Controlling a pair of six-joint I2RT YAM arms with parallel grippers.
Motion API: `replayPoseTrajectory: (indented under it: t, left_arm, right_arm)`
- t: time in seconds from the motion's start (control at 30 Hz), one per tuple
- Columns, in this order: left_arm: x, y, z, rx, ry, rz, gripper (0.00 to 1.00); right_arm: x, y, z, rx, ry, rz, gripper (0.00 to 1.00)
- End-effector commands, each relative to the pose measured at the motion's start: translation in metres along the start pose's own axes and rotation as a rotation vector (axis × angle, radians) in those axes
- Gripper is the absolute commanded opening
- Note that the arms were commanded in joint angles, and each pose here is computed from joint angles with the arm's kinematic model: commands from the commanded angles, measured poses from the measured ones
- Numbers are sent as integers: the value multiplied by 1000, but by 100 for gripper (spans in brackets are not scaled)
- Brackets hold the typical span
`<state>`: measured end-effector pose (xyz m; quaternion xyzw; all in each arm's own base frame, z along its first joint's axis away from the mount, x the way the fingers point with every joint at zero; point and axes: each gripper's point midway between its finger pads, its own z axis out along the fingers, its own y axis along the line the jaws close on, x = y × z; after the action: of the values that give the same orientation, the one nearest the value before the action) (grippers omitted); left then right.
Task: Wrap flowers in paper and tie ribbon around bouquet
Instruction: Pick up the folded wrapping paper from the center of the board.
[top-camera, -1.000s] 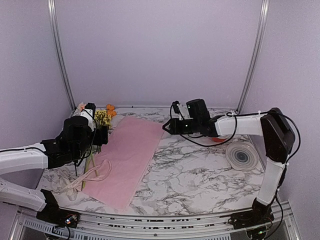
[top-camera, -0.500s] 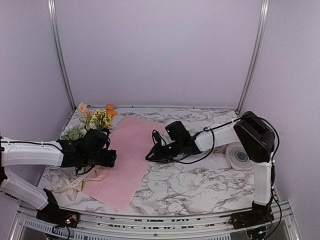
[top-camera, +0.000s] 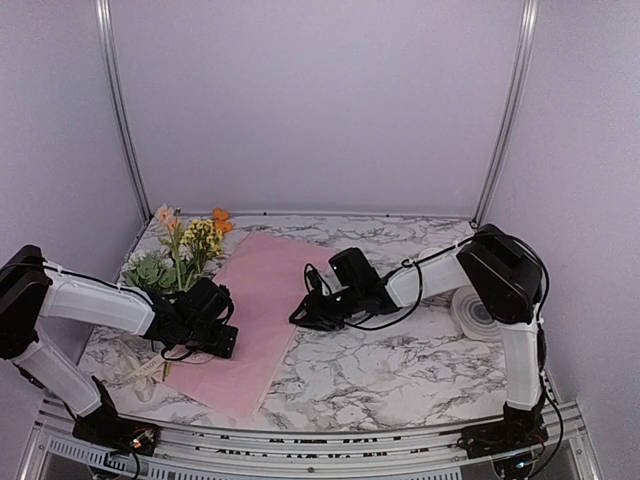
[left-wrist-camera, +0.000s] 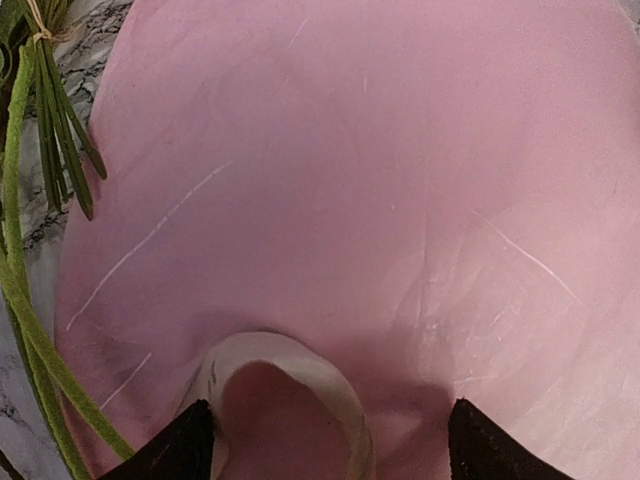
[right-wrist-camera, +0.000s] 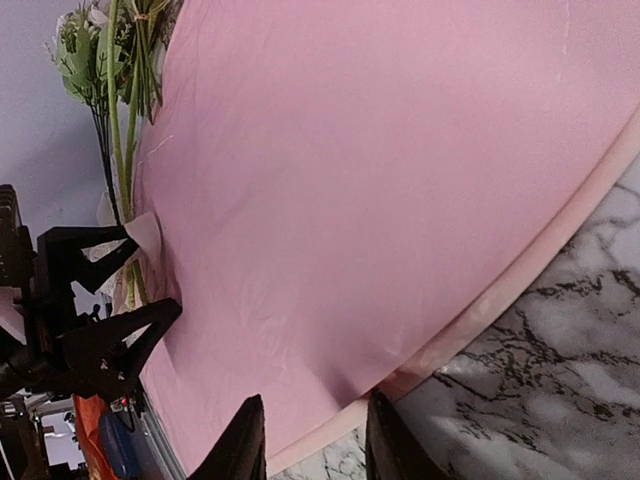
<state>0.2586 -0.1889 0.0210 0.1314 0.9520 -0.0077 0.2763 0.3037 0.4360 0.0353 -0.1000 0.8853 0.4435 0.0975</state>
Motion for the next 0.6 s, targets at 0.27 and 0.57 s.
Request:
replayPoseTrajectory:
  t: [0.27,0.57]
  left_arm:
    - [26,-4,9,36,65,19,80]
    - [26,-8,9,70,40,8,79]
  right_arm:
    - [-12,23,18,-150,-23,59,38]
    - [-21,44,20,-233,-32,68,42]
